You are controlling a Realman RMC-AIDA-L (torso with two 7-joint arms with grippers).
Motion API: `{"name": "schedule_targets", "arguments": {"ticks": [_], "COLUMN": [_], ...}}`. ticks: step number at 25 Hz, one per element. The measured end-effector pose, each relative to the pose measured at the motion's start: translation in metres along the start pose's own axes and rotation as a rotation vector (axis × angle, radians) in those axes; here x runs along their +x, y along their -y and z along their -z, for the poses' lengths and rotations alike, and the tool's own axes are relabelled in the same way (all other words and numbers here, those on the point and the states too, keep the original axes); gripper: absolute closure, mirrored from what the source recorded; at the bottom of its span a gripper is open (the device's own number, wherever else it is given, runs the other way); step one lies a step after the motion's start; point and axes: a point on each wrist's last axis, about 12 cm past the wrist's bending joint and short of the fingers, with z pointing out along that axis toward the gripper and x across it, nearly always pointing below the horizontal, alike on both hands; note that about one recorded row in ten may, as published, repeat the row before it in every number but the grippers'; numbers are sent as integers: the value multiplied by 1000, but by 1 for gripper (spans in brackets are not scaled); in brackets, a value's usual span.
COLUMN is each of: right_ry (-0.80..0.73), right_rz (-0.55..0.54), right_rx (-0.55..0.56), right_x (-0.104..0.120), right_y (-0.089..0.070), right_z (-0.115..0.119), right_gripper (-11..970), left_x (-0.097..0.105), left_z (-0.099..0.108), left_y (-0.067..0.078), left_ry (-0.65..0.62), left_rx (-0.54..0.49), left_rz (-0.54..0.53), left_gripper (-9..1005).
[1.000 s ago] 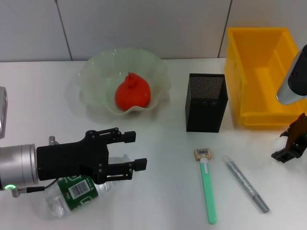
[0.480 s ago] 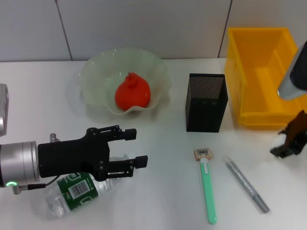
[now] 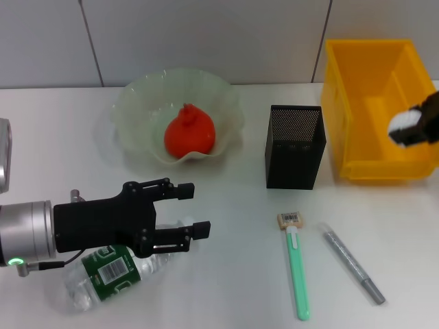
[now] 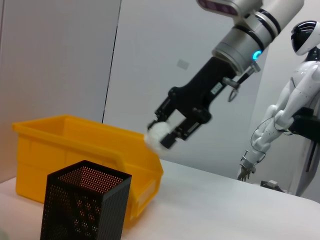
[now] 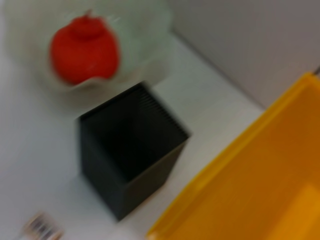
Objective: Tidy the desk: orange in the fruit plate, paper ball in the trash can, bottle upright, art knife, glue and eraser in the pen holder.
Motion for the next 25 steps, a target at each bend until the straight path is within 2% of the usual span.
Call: {"name": "schedule_targets", "arguments": {"ticks": [1, 5, 10, 15, 17, 18, 22, 24, 25], "right_ry": [0, 33, 78, 88, 92, 102, 256, 394, 545], "right_rz": [0, -92, -116, -129, -134, -144, -235, -288, -314], "right_rx": [0, 31, 93, 107, 112, 122, 147, 124, 61], "right_x": [0, 5, 6, 7, 8, 8, 9, 13, 17], "right_y": [0, 19, 25, 27, 28, 29, 36, 38, 36], "right_z": [0, -22, -29, -31, -31, -31, -25, -20, -15], "right_gripper": [446, 442, 438, 434, 219, 212, 183, 176, 176], "left_x": [0, 1, 1, 1, 1, 1, 1, 0, -1], "left_z": [0, 0, 0, -1, -1, -1, -1, -1, -1], "left_y": [0, 0, 0, 1, 1, 1, 0, 0, -1], "left_ry": [0, 0, 0, 1, 1, 2, 2, 5, 6], "left_rx": [0, -1, -1, 0, 0, 0, -2, -3, -6], "left_rz": [0, 2, 3, 3, 3, 3, 3, 2, -4], "left_gripper": [231, 232, 232, 233, 233, 234, 234, 234, 235]}}
